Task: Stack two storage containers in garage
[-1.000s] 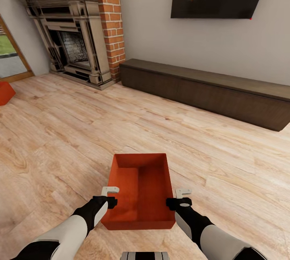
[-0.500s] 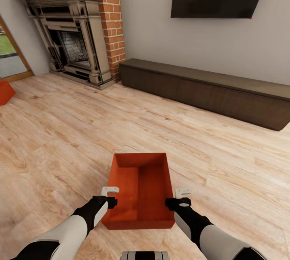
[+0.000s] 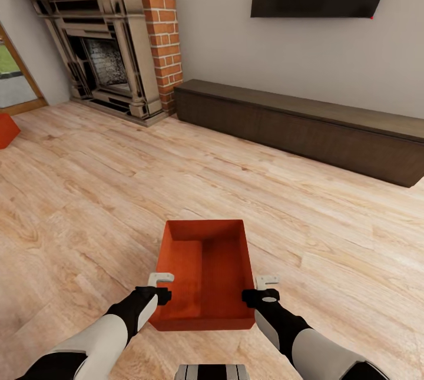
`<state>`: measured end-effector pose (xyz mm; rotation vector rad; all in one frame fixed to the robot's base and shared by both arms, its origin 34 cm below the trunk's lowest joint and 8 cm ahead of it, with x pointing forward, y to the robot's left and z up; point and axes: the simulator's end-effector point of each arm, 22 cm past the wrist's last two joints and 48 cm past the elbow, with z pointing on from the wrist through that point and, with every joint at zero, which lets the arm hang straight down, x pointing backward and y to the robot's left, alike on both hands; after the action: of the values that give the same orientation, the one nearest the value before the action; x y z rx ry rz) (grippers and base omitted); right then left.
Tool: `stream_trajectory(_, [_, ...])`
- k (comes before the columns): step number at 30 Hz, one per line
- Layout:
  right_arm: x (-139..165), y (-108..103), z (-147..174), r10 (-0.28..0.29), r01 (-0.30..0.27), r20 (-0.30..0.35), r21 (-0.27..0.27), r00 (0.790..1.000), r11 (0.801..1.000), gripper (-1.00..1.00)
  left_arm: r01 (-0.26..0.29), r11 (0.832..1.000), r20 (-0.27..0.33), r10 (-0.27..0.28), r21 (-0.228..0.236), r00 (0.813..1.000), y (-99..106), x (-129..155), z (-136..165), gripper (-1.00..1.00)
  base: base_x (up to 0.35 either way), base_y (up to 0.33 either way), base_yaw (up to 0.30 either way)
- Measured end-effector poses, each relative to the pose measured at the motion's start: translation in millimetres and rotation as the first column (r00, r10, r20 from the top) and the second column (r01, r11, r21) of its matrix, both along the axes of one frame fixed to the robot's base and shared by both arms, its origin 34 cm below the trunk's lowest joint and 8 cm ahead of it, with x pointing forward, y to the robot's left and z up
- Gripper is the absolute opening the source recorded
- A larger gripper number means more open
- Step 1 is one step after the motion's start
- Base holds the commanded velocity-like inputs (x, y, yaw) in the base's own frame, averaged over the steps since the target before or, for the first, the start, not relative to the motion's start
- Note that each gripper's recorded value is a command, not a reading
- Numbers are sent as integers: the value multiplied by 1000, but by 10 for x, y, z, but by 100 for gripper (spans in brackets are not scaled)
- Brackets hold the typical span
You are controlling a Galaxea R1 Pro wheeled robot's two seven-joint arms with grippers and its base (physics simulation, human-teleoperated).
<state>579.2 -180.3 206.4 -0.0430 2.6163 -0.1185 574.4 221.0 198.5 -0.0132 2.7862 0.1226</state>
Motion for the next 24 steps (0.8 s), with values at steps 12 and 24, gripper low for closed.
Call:
stream_trajectory(12, [0, -11, -1, 0, 0, 0, -1, 1000, 1000, 100, -7, 1000, 0, 7, 14, 1000, 124, 1, -4, 100, 0, 0, 0])
stream_trajectory(24, [-1, 40, 4, 2, -2, 0, 5, 1000, 1000, 100, -10, 1000, 2, 10, 20, 1000, 178, 8, -1, 100, 0, 0, 0])
